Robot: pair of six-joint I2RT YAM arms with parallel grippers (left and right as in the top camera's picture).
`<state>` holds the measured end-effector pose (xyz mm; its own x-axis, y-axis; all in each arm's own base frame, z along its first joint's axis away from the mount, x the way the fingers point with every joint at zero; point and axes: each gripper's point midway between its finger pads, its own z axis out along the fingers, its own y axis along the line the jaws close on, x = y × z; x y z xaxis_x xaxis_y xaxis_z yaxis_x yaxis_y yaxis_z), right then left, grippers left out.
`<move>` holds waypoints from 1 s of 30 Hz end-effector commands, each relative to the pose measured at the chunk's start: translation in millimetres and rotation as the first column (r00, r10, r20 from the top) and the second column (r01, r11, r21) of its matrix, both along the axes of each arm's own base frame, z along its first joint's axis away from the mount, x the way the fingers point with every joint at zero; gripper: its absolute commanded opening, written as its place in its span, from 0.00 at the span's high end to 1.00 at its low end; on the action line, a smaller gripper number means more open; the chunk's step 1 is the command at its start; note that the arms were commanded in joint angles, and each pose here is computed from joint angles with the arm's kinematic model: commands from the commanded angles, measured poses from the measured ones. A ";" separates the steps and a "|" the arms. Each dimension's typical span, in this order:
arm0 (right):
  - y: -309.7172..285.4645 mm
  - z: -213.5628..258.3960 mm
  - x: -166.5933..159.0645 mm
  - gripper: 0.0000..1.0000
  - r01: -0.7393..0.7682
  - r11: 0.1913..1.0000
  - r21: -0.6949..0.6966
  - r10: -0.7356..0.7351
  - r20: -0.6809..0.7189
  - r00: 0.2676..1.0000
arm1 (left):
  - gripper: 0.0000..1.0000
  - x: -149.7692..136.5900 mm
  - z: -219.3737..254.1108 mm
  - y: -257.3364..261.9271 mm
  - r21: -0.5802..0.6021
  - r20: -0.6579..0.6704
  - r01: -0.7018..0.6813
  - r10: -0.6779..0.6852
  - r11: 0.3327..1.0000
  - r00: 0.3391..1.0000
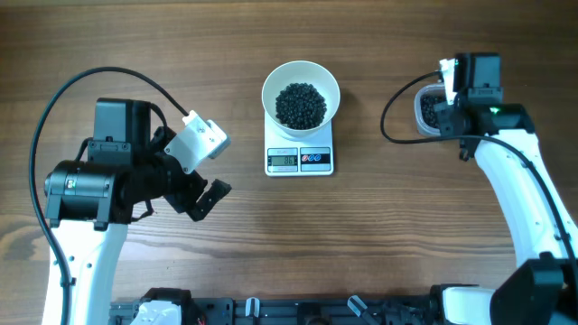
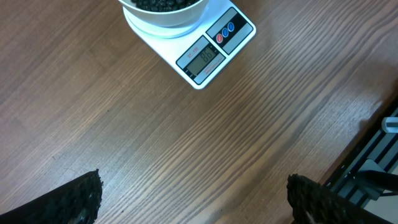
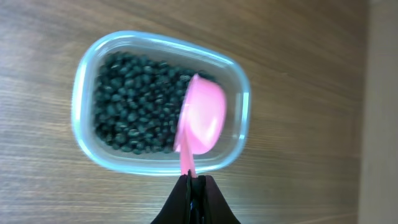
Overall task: Scoop item into bowl and weigh 150g on scale
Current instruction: 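Dip the scoop into the black beans in the tub with the right gripper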
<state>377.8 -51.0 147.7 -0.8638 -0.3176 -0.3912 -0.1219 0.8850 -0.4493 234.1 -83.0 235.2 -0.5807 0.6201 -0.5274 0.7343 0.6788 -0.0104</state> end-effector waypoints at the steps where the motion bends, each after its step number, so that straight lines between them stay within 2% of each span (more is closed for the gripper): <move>1: 30.5 -14.4 7.1 0.96 -0.099 0.993 0.072 0.102 -0.040 0.994 | 0.00 -0.6 5.2 -1.7 -0.023 0.012 0.000 0.001 1.000 1.000; 3: 47.4 -15.8 9.0 0.96 -0.129 0.983 0.132 0.133 -0.027 0.991 | 0.00 -0.6 5.2 -1.7 -0.023 0.012 0.000 0.001 1.000 1.000; 8: 64.6 -20.6 4.7 0.96 -0.090 0.959 0.268 0.101 -0.026 0.995 | 0.00 -0.6 5.2 -1.7 -0.023 0.012 0.000 0.001 1.000 1.000; 17: 64.3 -20.2 5.4 0.96 0.035 0.926 0.377 -0.032 -0.015 0.999 | 0.00 -0.6 5.2 -1.7 -0.023 0.012 0.000 0.001 1.000 1.000; 30: 36.7 -24.2 -3.0 0.96 0.232 0.807 0.543 -0.226 -0.079 0.971 | 0.00 -0.6 5.2 -1.7 -0.023 0.012 0.000 0.001 1.000 1.000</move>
